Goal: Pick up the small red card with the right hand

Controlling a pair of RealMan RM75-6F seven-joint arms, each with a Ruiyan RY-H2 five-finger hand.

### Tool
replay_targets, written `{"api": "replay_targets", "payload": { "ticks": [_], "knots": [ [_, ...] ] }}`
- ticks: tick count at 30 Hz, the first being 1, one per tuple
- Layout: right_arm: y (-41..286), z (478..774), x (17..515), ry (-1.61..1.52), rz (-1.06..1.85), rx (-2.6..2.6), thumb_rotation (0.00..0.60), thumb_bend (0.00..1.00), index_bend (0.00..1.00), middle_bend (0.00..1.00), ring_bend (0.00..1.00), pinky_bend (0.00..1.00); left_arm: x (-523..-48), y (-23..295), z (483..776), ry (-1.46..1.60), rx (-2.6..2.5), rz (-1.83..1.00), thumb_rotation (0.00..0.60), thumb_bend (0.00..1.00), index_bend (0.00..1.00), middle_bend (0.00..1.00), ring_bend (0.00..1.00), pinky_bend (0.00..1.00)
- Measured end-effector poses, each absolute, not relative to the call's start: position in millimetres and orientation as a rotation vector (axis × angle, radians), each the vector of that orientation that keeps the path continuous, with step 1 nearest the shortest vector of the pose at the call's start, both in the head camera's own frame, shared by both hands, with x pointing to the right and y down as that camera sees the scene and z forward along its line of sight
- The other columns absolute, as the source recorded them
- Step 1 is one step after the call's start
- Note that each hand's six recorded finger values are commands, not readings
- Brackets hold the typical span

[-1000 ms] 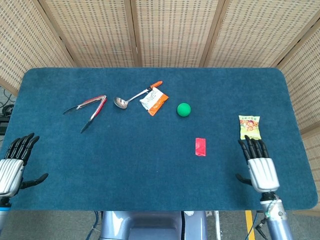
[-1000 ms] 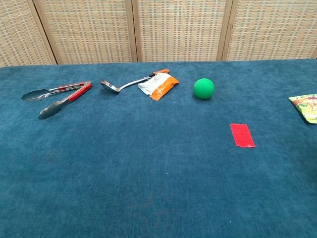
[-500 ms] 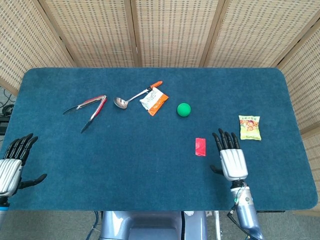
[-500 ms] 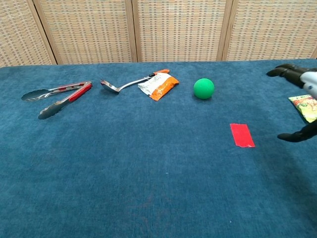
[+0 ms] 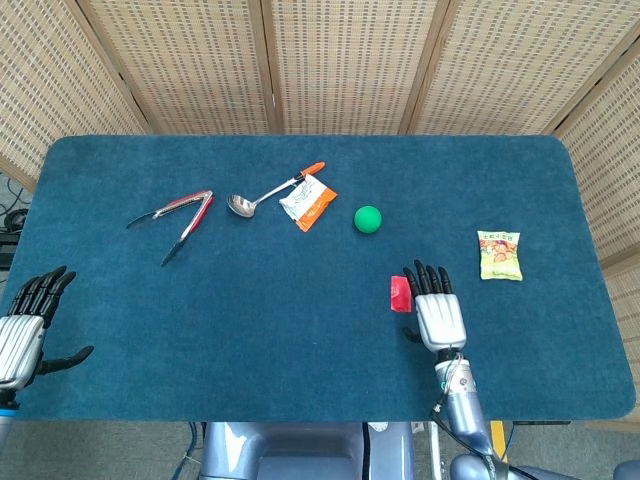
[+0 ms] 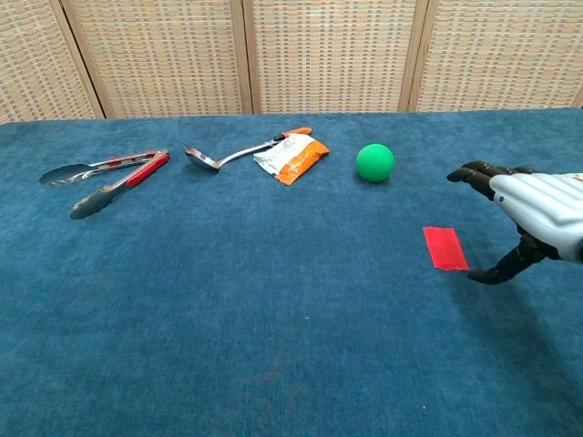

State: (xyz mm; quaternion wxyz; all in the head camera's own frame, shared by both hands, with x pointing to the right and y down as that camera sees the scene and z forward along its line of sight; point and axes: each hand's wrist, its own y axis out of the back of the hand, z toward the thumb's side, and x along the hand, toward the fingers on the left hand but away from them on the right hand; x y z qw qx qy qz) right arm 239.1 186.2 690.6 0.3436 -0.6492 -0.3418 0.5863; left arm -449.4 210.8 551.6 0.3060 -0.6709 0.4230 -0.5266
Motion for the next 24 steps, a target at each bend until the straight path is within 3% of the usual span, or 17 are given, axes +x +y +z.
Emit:
{"api": "replay_targets", "payload": {
  "ticks": [24],
  "knots": [
    [166.9, 722.9, 242.0, -0.888, 1.6, -1.713, 0.6, 0.21, 0.0, 0.0, 0.0, 0.0, -448.8, 209.3, 559.4, 1.103, -1.772, -1.421, 0.6, 0.18, 0.0, 0.0, 0.0, 0.0]
  ]
}}
